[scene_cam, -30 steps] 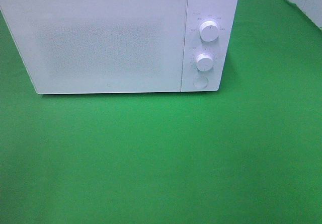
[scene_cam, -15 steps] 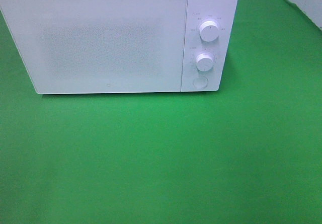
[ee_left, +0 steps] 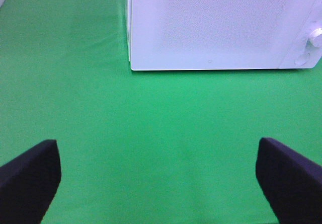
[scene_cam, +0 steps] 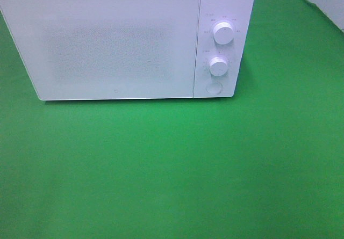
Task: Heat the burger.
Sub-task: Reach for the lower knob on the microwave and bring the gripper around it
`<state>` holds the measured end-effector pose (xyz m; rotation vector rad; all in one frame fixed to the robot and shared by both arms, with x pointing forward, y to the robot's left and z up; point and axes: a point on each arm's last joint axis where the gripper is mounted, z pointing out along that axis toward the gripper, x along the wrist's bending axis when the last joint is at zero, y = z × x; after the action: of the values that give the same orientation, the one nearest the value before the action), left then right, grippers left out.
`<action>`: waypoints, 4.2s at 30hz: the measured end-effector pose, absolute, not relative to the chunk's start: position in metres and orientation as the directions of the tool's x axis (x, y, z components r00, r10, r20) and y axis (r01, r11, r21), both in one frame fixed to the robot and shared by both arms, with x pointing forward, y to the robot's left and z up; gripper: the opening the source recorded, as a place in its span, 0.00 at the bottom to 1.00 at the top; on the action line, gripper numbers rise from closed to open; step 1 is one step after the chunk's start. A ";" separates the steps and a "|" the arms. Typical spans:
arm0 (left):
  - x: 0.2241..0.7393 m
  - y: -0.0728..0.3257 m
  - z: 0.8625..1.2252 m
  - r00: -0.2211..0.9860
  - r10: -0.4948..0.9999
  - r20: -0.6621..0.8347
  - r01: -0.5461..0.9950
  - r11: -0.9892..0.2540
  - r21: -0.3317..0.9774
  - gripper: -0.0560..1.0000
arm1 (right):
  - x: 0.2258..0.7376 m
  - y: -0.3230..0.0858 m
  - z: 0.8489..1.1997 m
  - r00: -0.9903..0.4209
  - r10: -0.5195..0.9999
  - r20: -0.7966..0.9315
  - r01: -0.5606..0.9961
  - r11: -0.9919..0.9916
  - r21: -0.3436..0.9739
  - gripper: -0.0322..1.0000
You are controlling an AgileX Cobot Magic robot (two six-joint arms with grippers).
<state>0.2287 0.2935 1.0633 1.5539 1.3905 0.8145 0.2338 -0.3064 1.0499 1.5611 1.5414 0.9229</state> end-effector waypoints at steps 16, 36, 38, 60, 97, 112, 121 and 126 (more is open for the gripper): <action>0.229 0.293 1.063 0.161 0.984 -0.079 0.413 0.005 0.911 0.97 | 0.263 -0.304 1.070 0.005 1.000 -0.015 0.403 0.011 0.915 0.75; 0.229 0.293 1.063 0.161 0.984 -0.079 0.413 0.005 0.911 0.97 | 0.316 -0.298 1.081 -0.020 1.000 -0.018 0.371 0.024 0.928 0.75; 0.229 0.293 1.063 0.161 0.984 -0.079 0.413 0.005 0.911 0.97 | 0.320 -0.298 1.081 -0.022 1.000 -0.018 0.369 0.025 0.929 0.75; 0.229 0.293 1.063 0.161 0.984 -0.079 0.413 0.005 0.911 0.97 | 0.398 -0.289 1.047 -0.056 0.998 -0.001 0.383 0.023 0.923 0.75; 0.229 0.293 1.063 0.161 0.984 -0.079 0.413 0.005 0.911 0.97 | 0.443 -0.226 0.954 -0.064 0.994 -0.088 0.161 0.097 0.982 0.75; 0.229 0.293 1.063 0.161 0.984 -0.079 0.413 0.005 0.911 0.97 | 0.459 -0.170 0.936 -0.072 0.985 -0.155 0.178 0.165 0.970 0.75; 0.229 0.293 1.063 0.161 0.984 -0.079 0.413 0.005 0.911 0.97 | 0.480 -0.148 0.929 -0.057 0.990 -0.131 0.195 0.140 0.971 0.80; 0.229 0.293 1.063 0.161 0.984 -0.079 0.413 0.005 0.911 0.97 | 0.491 -0.138 0.923 -0.058 0.990 -0.127 0.205 0.137 0.969 0.81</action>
<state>0.2287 0.2935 1.0633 1.5539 1.3905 0.8145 0.4907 -0.1378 0.9231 1.2372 1.4555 1.0354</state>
